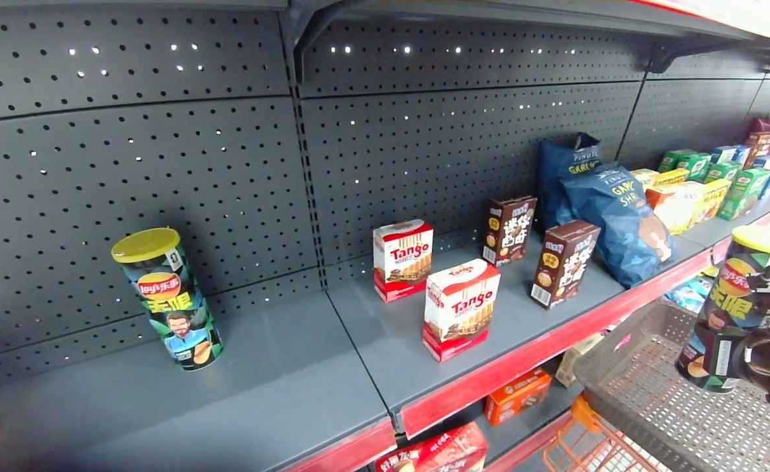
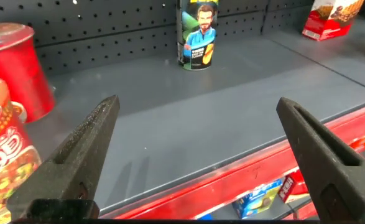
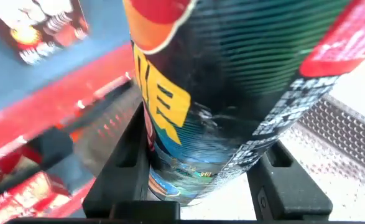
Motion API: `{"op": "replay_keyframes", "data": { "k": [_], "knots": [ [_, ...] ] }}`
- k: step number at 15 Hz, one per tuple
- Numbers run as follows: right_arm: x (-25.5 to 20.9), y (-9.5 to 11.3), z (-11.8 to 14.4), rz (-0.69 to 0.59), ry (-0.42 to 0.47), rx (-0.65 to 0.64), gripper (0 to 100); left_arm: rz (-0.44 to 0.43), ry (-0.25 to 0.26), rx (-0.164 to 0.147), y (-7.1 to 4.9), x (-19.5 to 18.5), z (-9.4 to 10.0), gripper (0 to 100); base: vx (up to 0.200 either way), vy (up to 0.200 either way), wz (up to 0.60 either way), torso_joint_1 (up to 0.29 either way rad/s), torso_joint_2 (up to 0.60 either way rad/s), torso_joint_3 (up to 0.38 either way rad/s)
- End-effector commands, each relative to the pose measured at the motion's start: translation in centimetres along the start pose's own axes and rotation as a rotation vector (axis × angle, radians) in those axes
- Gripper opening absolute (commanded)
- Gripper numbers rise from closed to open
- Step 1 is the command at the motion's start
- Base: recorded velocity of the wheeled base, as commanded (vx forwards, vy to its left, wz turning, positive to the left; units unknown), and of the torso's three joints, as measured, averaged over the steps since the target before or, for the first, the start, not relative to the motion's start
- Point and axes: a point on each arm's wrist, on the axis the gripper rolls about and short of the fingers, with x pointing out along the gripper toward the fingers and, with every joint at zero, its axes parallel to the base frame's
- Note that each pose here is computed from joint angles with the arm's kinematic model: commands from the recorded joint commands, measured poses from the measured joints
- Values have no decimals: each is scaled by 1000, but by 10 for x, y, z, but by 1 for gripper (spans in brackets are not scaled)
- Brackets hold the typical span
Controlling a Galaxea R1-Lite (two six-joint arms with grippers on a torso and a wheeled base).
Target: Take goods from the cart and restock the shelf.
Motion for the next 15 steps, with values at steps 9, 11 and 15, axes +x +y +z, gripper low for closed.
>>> {"op": "replay_keyframes", "data": {
  "k": [9, 11, 15],
  "knots": [
    [-7, -1, 11, -78, -55, -57, 0, -3, 2, 35, 0, 0, 0, 100, -22, 0, 200, 0, 1, 2],
    [-6, -2, 14, -85, -63, -60, 0, -3, 3, 46, 0, 0, 0, 100, -200, 0, 0, 5, 2, 5],
    [-14, -7, 9, -101, -61, -56, 0, -13, 3, 41, 0, 0, 0, 100, 0, 0, 0, 0, 0, 0]
  ]
}}
